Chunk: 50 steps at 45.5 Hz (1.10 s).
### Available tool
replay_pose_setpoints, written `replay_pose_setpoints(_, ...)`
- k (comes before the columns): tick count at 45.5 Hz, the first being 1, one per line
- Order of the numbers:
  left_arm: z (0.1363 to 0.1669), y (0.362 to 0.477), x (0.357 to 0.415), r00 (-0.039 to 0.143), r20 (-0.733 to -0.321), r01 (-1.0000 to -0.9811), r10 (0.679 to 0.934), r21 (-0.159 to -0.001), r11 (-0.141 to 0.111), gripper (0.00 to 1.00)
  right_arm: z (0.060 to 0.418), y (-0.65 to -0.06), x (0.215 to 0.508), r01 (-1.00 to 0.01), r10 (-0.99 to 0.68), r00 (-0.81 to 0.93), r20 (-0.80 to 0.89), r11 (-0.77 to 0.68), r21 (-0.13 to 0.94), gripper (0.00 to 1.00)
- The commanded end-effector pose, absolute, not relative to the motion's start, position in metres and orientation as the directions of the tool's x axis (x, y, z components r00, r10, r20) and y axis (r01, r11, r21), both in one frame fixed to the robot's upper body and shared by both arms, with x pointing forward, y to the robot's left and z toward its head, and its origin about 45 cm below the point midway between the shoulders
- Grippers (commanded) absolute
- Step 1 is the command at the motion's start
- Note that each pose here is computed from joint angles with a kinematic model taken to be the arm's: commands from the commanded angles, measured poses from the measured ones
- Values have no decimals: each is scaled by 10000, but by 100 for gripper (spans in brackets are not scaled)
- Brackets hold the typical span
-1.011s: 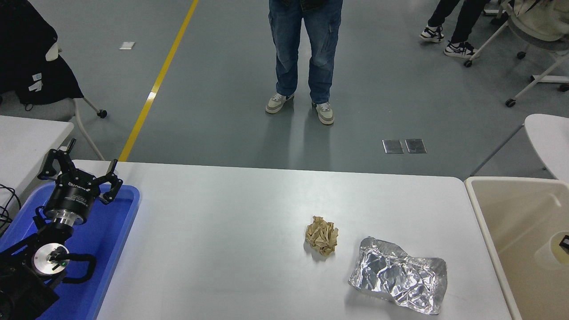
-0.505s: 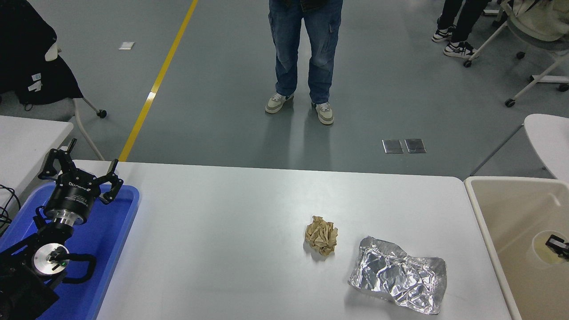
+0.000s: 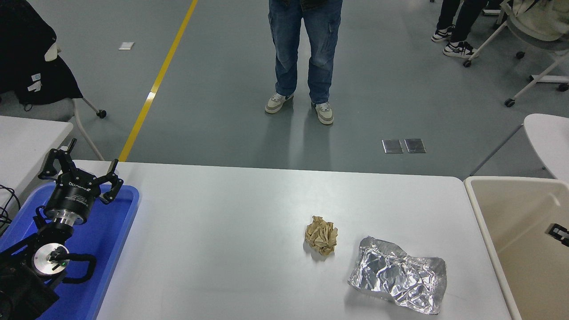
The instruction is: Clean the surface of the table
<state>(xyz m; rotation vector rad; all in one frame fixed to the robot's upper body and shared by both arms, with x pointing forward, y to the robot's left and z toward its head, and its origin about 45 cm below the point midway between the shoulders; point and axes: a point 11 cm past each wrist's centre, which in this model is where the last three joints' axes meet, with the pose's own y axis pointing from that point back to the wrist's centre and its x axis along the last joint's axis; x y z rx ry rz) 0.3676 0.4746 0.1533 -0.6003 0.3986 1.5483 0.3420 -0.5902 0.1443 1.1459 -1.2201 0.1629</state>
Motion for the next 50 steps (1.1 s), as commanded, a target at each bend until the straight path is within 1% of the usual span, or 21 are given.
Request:
replay_pose_setpoints(1, 1534, 4746, 3677, 39, -5934, -9914, 8049, -1078, -746, 100, 2014, -5847, 3881, -7502, -5609, 1637, 8116, 4635, 4716, 98)
replay_pose_setpoints(12, 1534, 4746, 3677, 39, -5934, -9914, 8049, -1078, -746, 100, 2681, -5710, 4328, -8420, -6445, -272, 7641, 4267, 3299, 98)
replay_pose_setpoints(13, 1528, 4748, 3672, 28, -5934, -9915, 8049, -1064, -750, 100, 2737, -5688, 4366, -8505, -6554, -413, 7542, 4192, 3177, 98)
replay_pose_setpoints(14, 1534, 4746, 3677, 39, -5934, -9914, 8049, -1078, -746, 100, 2801, -5678, 4399, -8581, -6666, -591, 7431, 4143, 3034, 98)
replay_pose_setpoints(18, 1528, 4748, 3672, 28, -5934, -9915, 8049, -1064, -750, 100, 3012, -5605, 4523, -8840, -7234, -1329, 6775, 3957, 2490, 98)
replay_pose_setpoints(19, 1534, 4746, 3677, 39, -5934, -9914, 8049, -1078, -746, 100, 3054, -5576, 4556, -8902, -7376, -1459, 6593, 3886, 2377, 98)
replay_pose_setpoints(20, 1528, 4748, 3672, 28, -5934, -9915, 8049, -1064, -750, 100, 3097, -5547, 4589, -8963, -7522, -1592, 6394, 3816, 2258, 98)
replay_pose_setpoints(22, 1534, 4746, 3677, 39, -5934, -9914, 8049, -1078, -746, 100, 3171, -5485, 4651, -9071, -7760, -1779, 6051, 3677, 2049, 98)
replay_pose_setpoints(23, 1528, 4748, 3672, 28, -5934, -9915, 8049, -1064, -750, 100, 3211, -5454, 4682, -9121, -7853, -1863, 5904, 3617, 1933, 98)
replay_pose_setpoints(24, 1534, 4746, 3677, 39, -5934, -9914, 8049, -1078, -746, 100, 3247, -5434, 4704, -9154, -7920, -1948, 5786, 3587, 1829, 98)
replay_pose_setpoints(29, 1534, 4746, 3677, 39, -5934, -9914, 8049, -1078, -746, 100, 3444, -5306, 4833, -9273, -8154, -2507, 5219, 3570, 1124, 98)
replay_pose_setpoints(30, 1528, 4748, 3672, 28, -5934, -9915, 8049, -1064, -750, 100, 3487, -5277, 4861, -9292, -8209, -2621, 5074, 3566, 970, 98)
replay_pose_setpoints(31, 1534, 4746, 3677, 39, -5934, -9914, 8049, -1078, -746, 100, 3531, -5249, 4886, -9310, -8270, -2718, 4922, 3554, 831, 98)
replay_pose_setpoints(33, 1528, 4748, 3672, 28, -5934, -9915, 8049, -1064, -750, 100, 3583, -5188, 4929, -9349, -8442, -2847, 4541, 3492, 631, 98)
replay_pose_setpoints(34, 1534, 4746, 3677, 39, -5934, -9914, 8049, -1078, -746, 100, 3617, -5162, 4949, -9370, -8523, -2892, 4359, 3453, 534, 98)
replay_pose_setpoints(38, 1534, 4746, 3677, 39, -5934, -9914, 8049, -1078, -746, 100, 3676, -5073, 5004, -9432, -8834, -2956, 3636, 3302, 353, 98)
replay_pose_setpoints(42, 1528, 4748, 3672, 28, -5934, -9915, 8049, -1064, -750, 100, 3662, -4985, 5048, -9430, -8895, -3007, 3441, 3311, 320, 98)
replay_pose_setpoints(43, 1534, 4746, 3677, 39, -5934, -9914, 8049, -1078, -746, 100, 3669, -4982, 5051, -9399, -8856, -3111, 3449, 3403, 260, 98)
replay_pose_setpoints(47, 1534, 4746, 3677, 39, -5934, -9914, 8049, -1078, -746, 100, 3640, -4934, 5069, -9291, -8844, -3461, 3130, 3695, 167, 98)
replay_pose_setpoints(49, 1528, 4748, 3672, 28, -5934, -9915, 8049, -1064, -750, 100, 3619, -4906, 5078, -9257, -8888, -3547, 2903, 3774, 243, 98)
replay_pose_setpoints(50, 1534, 4746, 3677, 39, -5934, -9914, 8049, -1078, -746, 100, 3592, -4891, 5080, -9242, -8916, -3560, 2799, 3803, 360, 98)
